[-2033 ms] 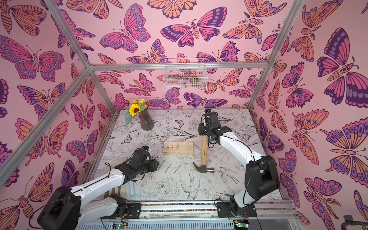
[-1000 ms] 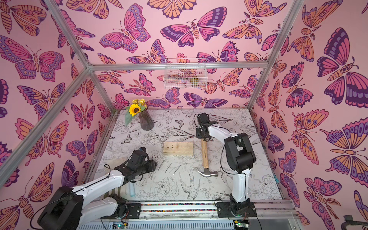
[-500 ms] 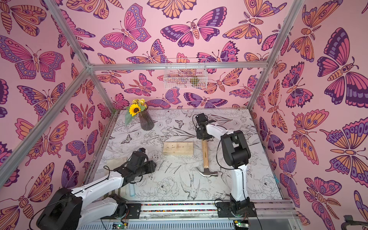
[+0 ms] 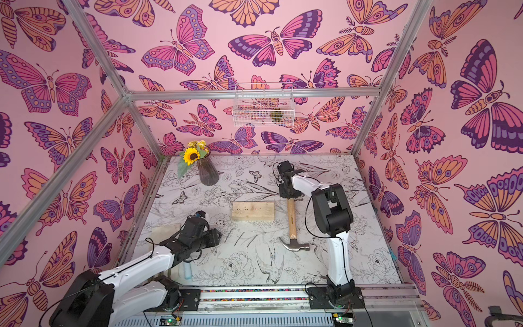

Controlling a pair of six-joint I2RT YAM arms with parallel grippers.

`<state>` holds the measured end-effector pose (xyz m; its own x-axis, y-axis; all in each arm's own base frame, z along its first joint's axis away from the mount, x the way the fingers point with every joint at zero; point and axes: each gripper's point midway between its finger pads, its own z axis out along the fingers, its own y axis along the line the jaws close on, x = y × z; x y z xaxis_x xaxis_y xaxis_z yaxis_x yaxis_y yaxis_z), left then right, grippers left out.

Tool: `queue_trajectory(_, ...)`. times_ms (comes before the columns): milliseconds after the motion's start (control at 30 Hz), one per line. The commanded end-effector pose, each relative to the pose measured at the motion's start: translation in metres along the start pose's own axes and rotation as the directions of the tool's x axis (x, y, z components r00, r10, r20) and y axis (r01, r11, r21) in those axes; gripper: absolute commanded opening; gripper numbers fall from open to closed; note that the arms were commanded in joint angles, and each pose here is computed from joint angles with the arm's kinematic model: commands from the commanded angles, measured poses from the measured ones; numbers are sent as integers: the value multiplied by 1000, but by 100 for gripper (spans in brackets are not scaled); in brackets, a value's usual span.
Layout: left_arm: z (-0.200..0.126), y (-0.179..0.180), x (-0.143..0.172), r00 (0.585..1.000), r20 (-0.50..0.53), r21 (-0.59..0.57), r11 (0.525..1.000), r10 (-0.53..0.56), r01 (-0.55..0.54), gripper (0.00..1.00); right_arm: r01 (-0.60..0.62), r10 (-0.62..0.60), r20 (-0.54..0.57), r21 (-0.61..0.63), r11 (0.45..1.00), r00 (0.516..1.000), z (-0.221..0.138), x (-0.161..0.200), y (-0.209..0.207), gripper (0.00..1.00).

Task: Use a claw hammer to pull out a nail
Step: Place the hammer at the center of the board, then reset both arms

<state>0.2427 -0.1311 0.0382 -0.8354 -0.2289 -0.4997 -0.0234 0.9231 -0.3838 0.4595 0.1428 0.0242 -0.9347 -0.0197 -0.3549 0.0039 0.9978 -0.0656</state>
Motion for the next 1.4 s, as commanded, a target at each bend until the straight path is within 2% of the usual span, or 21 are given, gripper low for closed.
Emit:
queue_trajectory(0,0,5,-1,1000,14,-15,1000,10,-10,52,4,-5,5,71,997,1000,2,-5,-15,33)
queue_trajectory(300,-1,4,-3,1000,20,-13,1000,15,-14,52,-1,1,3,46,999,1000,1,-6,-10,41)
queue_trajectory(367,-1,4,-3,1000,21,-13,1000,15,-15,52,-6,6,4,42,999,1000,1,-7,-10,53)
queue_trajectory(533,-2,4,-5,999,27,-12,1000,19,-19,53,-18,18,22,35,999,1000,-8,-11,-10,56)
queue_trajectory(567,-3,3,-8,999,34,-9,1000,23,-23,53,-24,23,33,32,999,999,-13,-14,-10,67)
queue_trajectory(600,-4,1,-12,998,44,-4,999,33,-33,54,-27,26,47,30,999,999,-21,-16,-11,92)
queue_trajectory(633,-6,-2,-18,997,59,2,999,42,-42,55,-31,29,64,29,999,998,-30,-20,-12,99)
queue_trajectory(667,-9,-5,-25,995,78,7,998,58,-59,58,-40,37,89,30,999,995,-41,-24,-14,99)
queue_trajectory(700,-13,-8,-33,992,103,11,997,72,-74,70,-50,46,122,32,998,991,-54,-29,-18,99)
queue_trajectory(733,-17,-11,-43,987,133,11,996,88,-90,97,-62,56,166,34,997,984,-70,-34,-22,99)
queue_trajectory(800,-29,-16,-62,976,188,16,993,109,-114,100,-86,76,255,29,996,964,-100,-39,-31,99)
queue_trajectory(900,-48,-20,-93,952,282,4,992,118,-124,100,-78,78,427,-15,997,901,-153,-40,-44,99)
queue_trajectory(967,-60,-10,-114,931,347,-54,993,113,-101,100,-59,66,554,-30,998,830,-187,-33,-56,99)
queue_trajectory(1033,-73,5,-132,908,395,-148,985,138,-86,100,-84,66,647,-3,996,760,-204,-22,-73,99)
queue_trajectory(1100,-85,29,-146,877,437,-291,954,201,-74,99,-86,22,694,58,995,720,-208,-5,-90,99)
queue_trajectory(1167,-89,51,-156,839,447,-422,900,311,-109,100,-110,-17,733,125,986,680,-198,14,-107,99)
queue_trajectory(1233,-84,75,-154,819,439,-504,856,369,-116,100,-176,3,755,149,973,656,-184,30,-125,99)
queue_trajectory(1267,-80,89,-154,819,458,-496,864,346,-88,100,-245,41,763,155,957,645,-174,38,-139,99)
queue_trajectory(1333,-70,109,-150,833,500,-408,913,237,-14,100,-357,132,783,121,926,608,-159,48,-164,99)
queue_trajectory(1367,-63,111,-150,837,510,-340,940,201,-19,100,-352,129,761,137,926,636,-156,52,-168,99)
